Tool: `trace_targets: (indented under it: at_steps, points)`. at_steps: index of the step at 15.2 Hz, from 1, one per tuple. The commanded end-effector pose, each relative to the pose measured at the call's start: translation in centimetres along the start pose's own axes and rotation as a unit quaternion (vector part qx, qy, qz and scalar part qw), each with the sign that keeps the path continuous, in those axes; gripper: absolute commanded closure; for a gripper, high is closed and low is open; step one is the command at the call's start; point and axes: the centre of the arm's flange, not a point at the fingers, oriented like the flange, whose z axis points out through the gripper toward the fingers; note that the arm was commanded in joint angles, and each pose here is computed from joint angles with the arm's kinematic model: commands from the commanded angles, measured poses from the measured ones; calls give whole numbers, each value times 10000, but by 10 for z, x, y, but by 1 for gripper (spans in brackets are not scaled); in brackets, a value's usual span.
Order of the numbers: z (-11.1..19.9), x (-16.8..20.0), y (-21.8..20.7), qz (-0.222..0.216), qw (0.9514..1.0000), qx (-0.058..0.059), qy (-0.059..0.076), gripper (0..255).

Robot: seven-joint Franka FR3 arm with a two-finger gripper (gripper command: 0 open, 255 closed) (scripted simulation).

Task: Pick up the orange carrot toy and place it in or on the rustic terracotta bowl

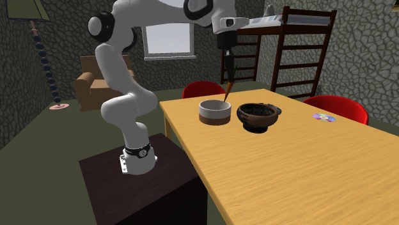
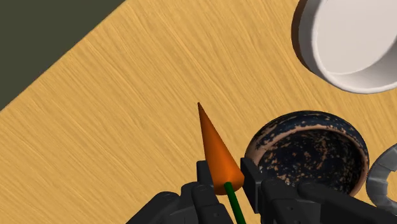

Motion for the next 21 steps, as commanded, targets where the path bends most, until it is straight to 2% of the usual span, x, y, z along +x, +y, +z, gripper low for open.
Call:
trace_targets:
  at_steps: [1, 13, 21]
  points:
    - [1, 19, -20, 5, 10000, 5, 4, 255]
    - [-3, 127, -131, 5, 10000, 5, 5, 255]
    - [39, 119, -137, 5, 10000, 5, 4, 255]
